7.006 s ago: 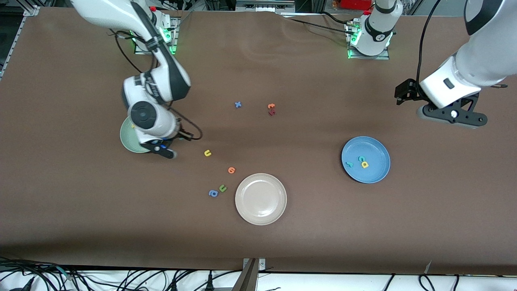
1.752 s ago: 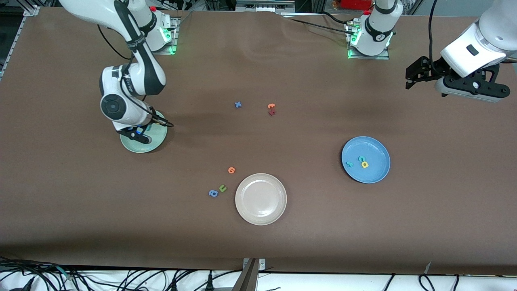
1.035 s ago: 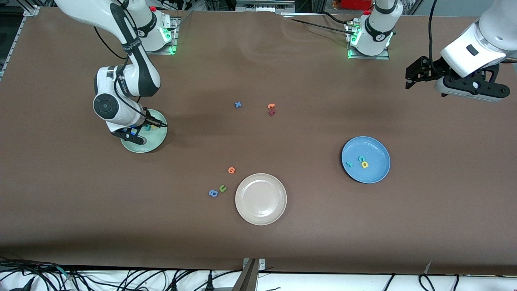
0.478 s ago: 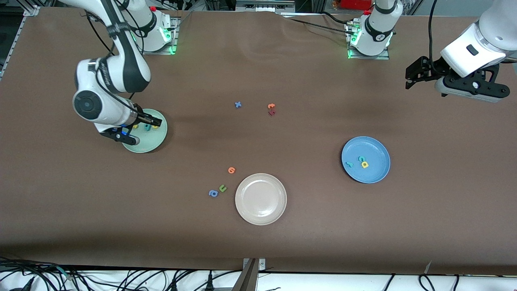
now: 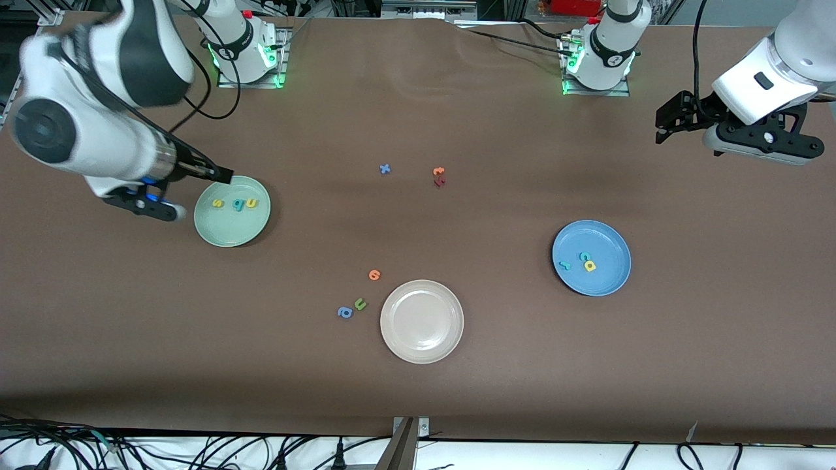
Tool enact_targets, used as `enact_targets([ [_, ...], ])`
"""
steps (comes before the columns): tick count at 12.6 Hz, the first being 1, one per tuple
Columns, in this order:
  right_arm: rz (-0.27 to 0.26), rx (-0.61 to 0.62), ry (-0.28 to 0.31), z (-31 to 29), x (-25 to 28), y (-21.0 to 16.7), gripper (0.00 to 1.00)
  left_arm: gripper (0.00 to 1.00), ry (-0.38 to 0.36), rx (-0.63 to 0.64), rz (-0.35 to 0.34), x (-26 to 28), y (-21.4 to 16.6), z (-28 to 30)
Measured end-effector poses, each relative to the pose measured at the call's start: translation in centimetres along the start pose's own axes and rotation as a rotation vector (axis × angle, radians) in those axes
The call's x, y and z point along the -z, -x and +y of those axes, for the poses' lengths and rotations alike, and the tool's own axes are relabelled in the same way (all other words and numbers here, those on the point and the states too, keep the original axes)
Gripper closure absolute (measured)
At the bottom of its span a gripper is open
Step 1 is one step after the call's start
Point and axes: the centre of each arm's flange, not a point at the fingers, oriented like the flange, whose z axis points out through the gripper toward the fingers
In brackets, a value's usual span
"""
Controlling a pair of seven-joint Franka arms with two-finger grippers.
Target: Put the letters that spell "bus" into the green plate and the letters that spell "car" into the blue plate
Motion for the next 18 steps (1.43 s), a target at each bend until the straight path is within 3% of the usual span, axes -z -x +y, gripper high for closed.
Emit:
enact_targets([
  [6, 0.068, 0.191, -0.025, 3.8, 6.8, 0.2, 0.00, 0.00, 0.000, 0.000, 0.000, 0.0, 0.0, 0.0],
  [12, 0.125, 0.204, -0.060, 5.8, 9.2, -0.5, 0.00, 0.00, 0.000, 0.000, 0.000, 0.0, 0.0, 0.0],
  [18, 0.162, 0.225, -0.059, 6.4, 10.0, -0.8, 0.01, 0.00, 0.000, 0.000, 0.000, 0.0, 0.0, 0.0],
])
